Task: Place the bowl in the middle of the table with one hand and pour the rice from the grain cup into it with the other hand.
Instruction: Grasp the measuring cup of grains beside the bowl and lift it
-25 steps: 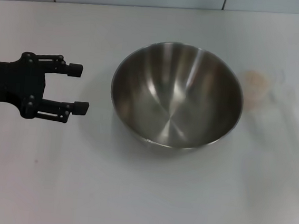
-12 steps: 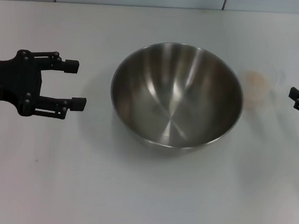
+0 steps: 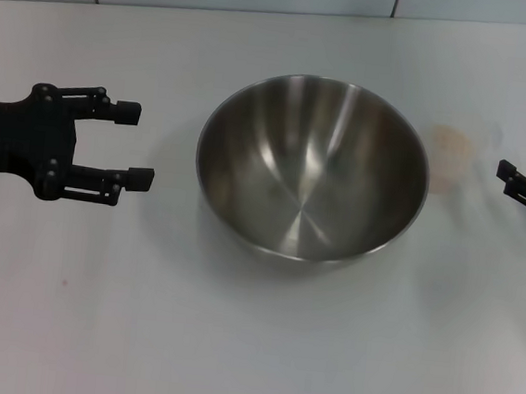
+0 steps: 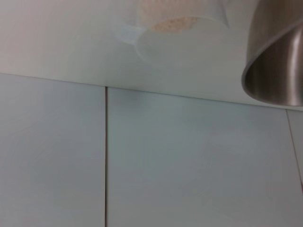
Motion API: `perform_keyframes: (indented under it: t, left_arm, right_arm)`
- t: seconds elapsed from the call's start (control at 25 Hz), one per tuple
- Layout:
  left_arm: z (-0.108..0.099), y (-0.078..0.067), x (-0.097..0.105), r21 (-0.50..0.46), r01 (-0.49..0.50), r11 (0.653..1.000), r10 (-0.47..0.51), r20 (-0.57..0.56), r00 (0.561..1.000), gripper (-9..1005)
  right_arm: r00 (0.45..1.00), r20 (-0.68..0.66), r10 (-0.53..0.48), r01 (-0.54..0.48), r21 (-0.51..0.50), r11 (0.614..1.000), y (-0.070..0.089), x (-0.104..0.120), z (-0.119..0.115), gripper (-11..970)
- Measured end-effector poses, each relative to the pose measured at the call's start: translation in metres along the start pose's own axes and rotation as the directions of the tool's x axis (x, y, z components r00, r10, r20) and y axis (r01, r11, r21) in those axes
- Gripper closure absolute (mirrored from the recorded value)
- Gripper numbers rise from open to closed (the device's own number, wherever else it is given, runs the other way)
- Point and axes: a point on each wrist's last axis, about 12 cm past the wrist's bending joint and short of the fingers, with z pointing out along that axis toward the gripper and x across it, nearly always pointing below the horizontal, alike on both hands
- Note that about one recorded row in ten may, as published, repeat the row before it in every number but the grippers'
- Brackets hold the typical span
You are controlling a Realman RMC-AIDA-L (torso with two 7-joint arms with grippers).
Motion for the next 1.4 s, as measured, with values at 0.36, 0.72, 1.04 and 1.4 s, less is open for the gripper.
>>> perform_keyframes:
  t: [0.36,0.72,1.04,1.4]
  left_arm:
    - [0.000,0.001,-0.001,-0.004,-0.004,1.000,0.004,-0.004,1.000,154]
    - [0.000,0.001,0.000,-0.006,-0.005,1.000,0.005,-0.006,1.000,154]
    - [-0.002,0.002,-0.001,-0.011,-0.015,1.000,0.015,-0.010,1.000,154]
    - [-0.003,0.004,-0.001,-0.023,-0.032,0.999,0.032,-0.016,0.999,154]
  right_arm:
    - [1.000,0.000,-0.013,0.013,-0.006,1.000,0.002,-0.005,0.012,175]
    - [1.000,-0.001,-0.012,0.012,0.016,1.000,0.000,-0.009,0.019,175]
    - [1.000,-0.004,-0.009,0.009,0.013,1.000,0.002,-0.014,0.030,174]
    - [1.000,0.000,-0.015,0.015,0.023,1.000,0.001,-0.019,0.036,174]
